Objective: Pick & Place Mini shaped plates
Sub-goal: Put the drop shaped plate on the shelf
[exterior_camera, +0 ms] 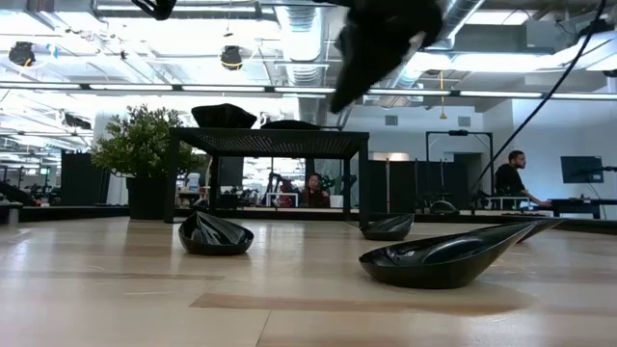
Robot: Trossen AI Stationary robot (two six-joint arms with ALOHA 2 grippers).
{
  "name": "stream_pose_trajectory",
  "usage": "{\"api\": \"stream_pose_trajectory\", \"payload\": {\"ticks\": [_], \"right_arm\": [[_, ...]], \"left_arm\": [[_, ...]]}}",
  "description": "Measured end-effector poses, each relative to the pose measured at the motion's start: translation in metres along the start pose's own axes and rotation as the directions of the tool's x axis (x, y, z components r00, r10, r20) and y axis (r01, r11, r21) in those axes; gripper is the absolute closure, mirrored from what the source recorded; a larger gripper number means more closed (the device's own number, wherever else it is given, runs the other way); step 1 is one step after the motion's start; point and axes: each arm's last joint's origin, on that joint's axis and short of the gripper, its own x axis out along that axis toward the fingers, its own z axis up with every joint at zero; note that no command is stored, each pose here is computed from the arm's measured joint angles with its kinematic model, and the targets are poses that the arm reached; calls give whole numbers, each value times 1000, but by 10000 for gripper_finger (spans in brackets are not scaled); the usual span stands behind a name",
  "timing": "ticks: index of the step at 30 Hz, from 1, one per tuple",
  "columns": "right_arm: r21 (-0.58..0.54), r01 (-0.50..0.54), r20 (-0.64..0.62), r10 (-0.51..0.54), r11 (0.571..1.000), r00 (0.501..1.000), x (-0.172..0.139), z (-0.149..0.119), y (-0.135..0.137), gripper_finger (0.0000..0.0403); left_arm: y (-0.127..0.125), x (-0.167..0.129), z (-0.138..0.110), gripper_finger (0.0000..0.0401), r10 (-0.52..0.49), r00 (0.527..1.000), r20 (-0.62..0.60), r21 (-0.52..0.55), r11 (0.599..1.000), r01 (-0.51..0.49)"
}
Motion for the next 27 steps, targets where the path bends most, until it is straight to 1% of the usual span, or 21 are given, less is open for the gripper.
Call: {"api": "stream_pose_trajectory", "payload": {"ticks": [2, 6, 8, 9, 11, 13, 15, 16, 18, 20, 25, 27], "right_arm": [[-14, -12, -73, 10, 1000, 997, -2, -11, 11, 331], [10, -17, -199, 18, 1000, 980, 9, -31, 24, 332], [22, -17, -185, 21, 1000, 983, 14, -33, 27, 332], [20, -18, -195, 22, 1000, 981, 17, -35, 27, 332], [6, -30, -261, 31, 1000, 965, 25, -43, 28, 332], [23, -46, -257, 50, 999, 965, 34, -41, 29, 332], [8, -45, -290, 45, 999, 956, 41, -44, 27, 332], [-3, -48, -279, 46, 999, 959, 45, -42, 27, 332], [-40, -53, -305, 38, 998, 952, 55, -45, 26, 332], [-48, -56, -313, 38, 997, 949, 59, -45, 24, 332], [-11, -146, -352, 133, 989, 926, 66, -48, 21, 332], [7, -171, -342, 163, 985, 925, 69, -47, 19, 332]], "left_arm": [[0, 0, 0, 301, 0, 1000, 2, 1, 1000, 0], [0, 0, 1, 301, -1, 1000, 6, 27, 1000, 0], [0, 0, 1, 301, -1, 1000, 8, 29, 1000, 0], [0, 0, 1, 301, -1, 1000, 11, 30, 1000, 1], [0, 0, 1, 301, -1, 1000, 15, 31, 1000, 1], [0, 0, 1, 301, -1, 1000, 15, 29, 1000, 0], [0, 0, 2, 301, -1, 1000, 15, 29, 1000, 1], [0, 0, 2, 301, -1, 1000, 15, 29, 1000, 1], [0, 0, 2, 301, -1, 1000, 20, 29, 1000, 1], [0, 0, 2, 301, -1, 1000, 22, 29, 1000, 0], [0, 0, 2, 301, -1, 1000, 20, 28, 1000, 0], [0, 0, 2, 301, -1, 1000, 20, 28, 1000, 0]]}}
